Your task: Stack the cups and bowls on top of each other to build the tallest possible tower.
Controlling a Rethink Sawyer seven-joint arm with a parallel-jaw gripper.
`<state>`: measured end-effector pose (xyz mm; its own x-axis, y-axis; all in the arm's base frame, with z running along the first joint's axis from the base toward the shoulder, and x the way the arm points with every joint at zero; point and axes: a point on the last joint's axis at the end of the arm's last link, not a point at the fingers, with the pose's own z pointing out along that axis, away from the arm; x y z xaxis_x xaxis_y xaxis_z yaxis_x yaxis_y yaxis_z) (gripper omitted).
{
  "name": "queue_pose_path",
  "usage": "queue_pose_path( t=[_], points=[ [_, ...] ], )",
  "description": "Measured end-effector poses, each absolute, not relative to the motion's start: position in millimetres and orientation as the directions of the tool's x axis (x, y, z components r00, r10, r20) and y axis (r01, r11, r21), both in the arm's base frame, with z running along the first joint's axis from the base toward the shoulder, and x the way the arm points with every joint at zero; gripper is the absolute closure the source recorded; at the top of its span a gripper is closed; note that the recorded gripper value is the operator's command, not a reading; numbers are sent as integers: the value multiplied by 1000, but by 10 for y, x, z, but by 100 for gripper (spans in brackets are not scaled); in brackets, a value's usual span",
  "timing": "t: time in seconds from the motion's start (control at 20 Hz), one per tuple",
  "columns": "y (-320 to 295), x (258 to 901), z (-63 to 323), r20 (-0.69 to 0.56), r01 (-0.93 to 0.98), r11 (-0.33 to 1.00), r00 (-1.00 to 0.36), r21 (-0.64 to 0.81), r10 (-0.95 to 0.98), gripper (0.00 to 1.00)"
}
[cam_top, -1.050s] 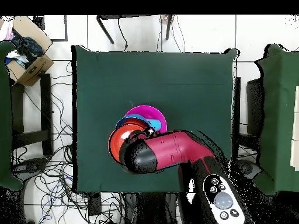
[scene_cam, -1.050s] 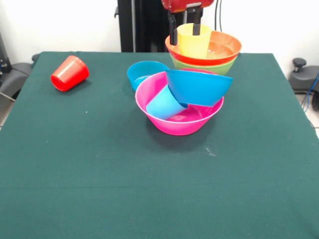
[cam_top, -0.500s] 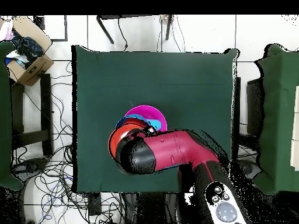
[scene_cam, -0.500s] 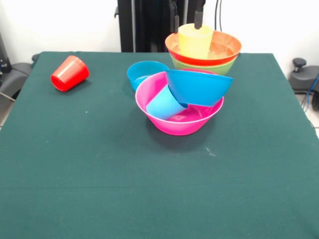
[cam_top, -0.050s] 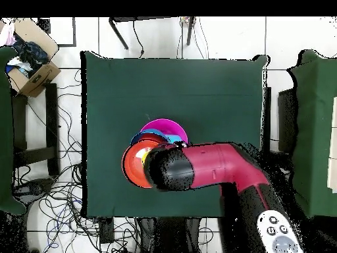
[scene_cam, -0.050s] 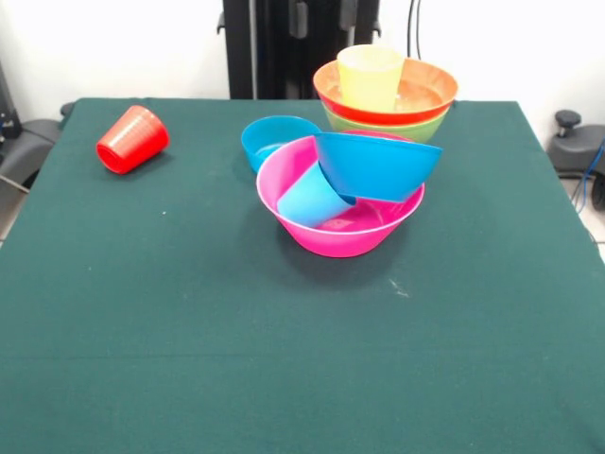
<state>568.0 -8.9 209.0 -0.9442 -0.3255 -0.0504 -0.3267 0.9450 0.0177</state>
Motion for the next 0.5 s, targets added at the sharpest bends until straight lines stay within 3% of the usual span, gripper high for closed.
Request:
queue_pose_path(
  t=[0.5],
  points=[
    [-967, 6029, 1879, -101, -236, 970, -968, 51, -230, 0]
  ],
)
